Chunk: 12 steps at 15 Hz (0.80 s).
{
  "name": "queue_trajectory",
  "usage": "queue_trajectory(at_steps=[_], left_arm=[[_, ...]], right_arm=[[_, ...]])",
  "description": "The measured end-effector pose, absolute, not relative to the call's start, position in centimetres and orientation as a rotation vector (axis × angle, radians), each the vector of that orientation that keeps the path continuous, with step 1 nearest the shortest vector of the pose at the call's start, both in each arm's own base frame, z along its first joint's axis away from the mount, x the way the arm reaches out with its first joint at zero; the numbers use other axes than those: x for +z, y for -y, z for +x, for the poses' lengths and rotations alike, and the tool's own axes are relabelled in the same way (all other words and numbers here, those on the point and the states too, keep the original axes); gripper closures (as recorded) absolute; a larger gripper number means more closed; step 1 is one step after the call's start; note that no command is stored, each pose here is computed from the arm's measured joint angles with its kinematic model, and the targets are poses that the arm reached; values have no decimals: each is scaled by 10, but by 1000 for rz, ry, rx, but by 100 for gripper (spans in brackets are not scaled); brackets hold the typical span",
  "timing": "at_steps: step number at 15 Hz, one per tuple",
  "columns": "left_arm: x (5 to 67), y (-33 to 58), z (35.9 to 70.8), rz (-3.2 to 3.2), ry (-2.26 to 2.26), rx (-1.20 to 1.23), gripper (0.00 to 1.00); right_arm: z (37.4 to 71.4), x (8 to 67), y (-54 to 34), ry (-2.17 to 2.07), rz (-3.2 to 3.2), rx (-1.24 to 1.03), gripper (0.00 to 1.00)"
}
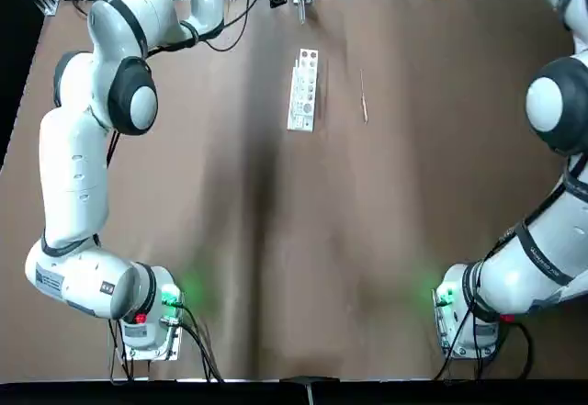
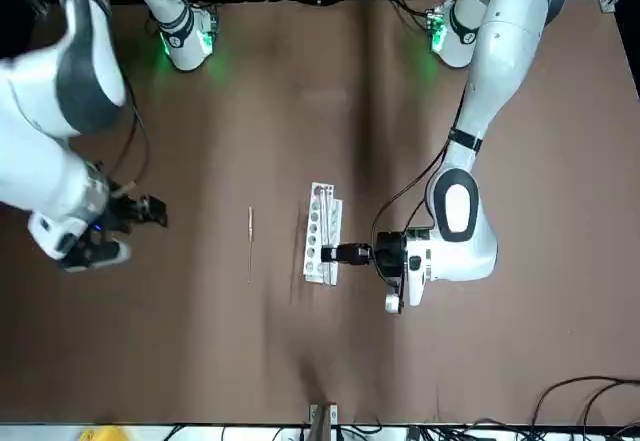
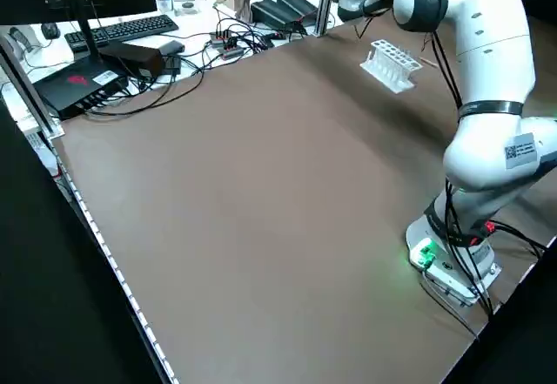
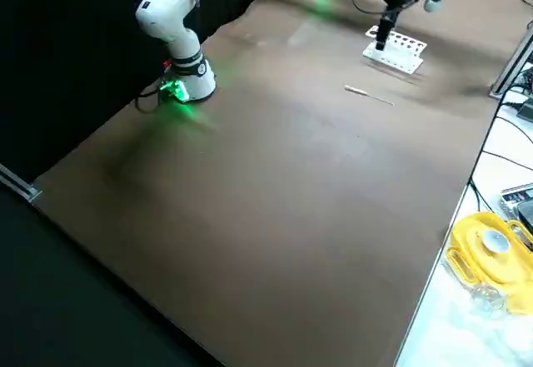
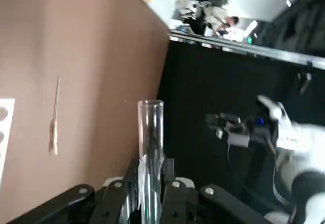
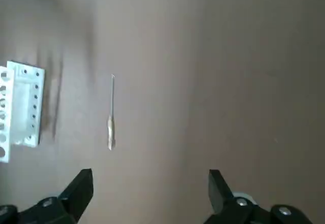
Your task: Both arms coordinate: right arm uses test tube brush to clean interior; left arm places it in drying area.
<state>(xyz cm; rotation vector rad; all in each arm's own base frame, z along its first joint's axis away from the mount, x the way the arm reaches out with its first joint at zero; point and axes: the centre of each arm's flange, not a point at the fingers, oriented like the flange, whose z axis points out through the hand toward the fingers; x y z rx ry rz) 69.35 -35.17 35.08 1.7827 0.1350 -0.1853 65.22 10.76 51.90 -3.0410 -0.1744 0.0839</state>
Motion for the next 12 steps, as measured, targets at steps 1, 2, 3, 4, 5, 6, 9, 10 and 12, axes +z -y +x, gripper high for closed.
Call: queue_trajectory(at_steps=[1,2,3,4,5,6,9,10,12], left_arm=[[349,351,693,1785,-223,-257,77],[347,350,693,1785,-310,-328,77],[344,348,693,1781,-385,-387,77],[342,348,692,1773,-447,-440,77],[339,348,691,1765,-503,-492,77],[337,348,689,1763,-549,-539,77],[331,350,683,1756,-639,-683,77],[329,350,680,1745,-677,-737,77],[325,346,678,1710,-797,-859,77]], right_arm=[[646,532,-98,161,-3046,89,0],[641,543,-90,150,-3047,88,0],[635,554,-83,138,-3046,94,0],[629,563,-76,126,-3045,106,0],[623,571,-69,114,-3044,115,0],[618,579,-63,103,-3044,119,0],[605,593,-54,91,-3046,155,0],[602,596,-53,90,-3047,170,0],[593,605,-46,80,-3060,171,0]])
